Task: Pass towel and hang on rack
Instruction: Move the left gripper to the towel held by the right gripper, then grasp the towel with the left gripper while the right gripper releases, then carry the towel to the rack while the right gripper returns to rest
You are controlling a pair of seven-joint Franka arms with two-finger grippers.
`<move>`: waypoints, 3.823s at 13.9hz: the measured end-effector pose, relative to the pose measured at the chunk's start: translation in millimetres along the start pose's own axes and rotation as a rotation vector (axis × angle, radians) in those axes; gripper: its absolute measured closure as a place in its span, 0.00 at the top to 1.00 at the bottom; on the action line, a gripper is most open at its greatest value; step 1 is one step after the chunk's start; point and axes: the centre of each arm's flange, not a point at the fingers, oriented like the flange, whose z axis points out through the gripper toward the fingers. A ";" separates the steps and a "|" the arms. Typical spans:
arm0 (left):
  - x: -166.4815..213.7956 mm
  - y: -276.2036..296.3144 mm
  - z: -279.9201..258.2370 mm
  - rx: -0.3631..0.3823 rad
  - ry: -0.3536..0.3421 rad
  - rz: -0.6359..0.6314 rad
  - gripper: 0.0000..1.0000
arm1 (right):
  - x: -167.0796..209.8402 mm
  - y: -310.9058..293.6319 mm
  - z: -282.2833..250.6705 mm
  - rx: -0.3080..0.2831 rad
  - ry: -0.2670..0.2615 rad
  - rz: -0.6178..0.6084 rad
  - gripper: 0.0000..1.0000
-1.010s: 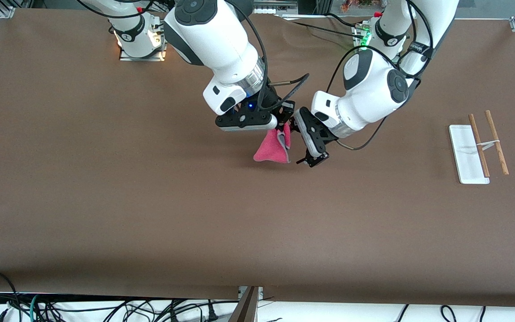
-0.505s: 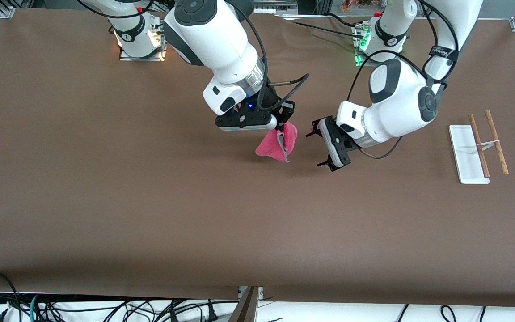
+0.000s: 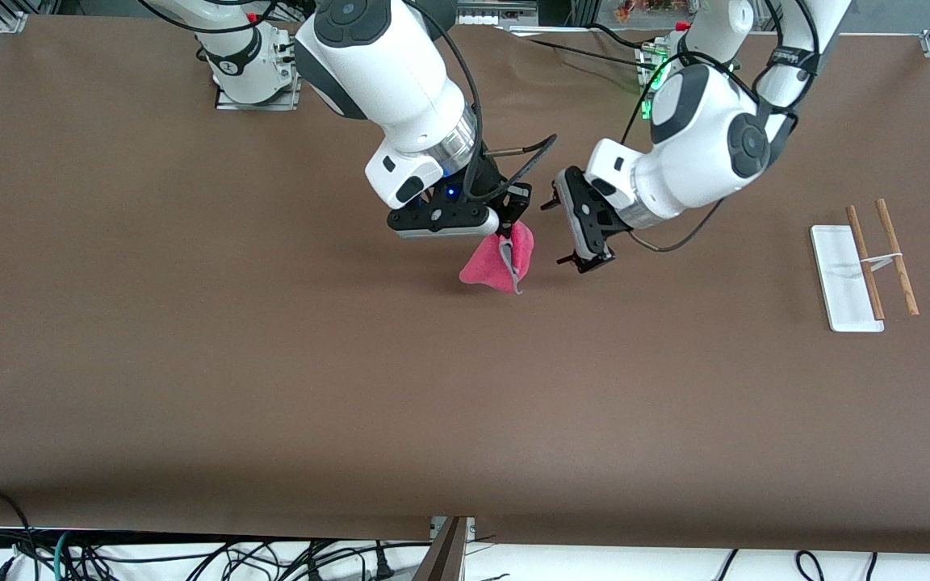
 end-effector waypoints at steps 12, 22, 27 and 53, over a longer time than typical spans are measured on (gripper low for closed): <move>17.3 20.1 46.2 0.071 0.083 -0.039 0.61 | 0.5 0.4 -0.1 0.000 0.001 0.001 0.02; 8.4 0.9 31.1 0.098 0.097 -0.070 0.03 | 0.8 0.6 -0.1 -0.001 0.001 0.001 0.02; -3.6 -19.7 11.0 0.132 0.111 -0.104 0.03 | 4.7 3.0 -0.6 -0.002 0.009 -0.023 0.49; -555.6 -170.8 -266.9 -0.055 0.088 -0.601 0.03 | 169.4 395.8 -216.2 -0.419 -0.159 -0.204 1.00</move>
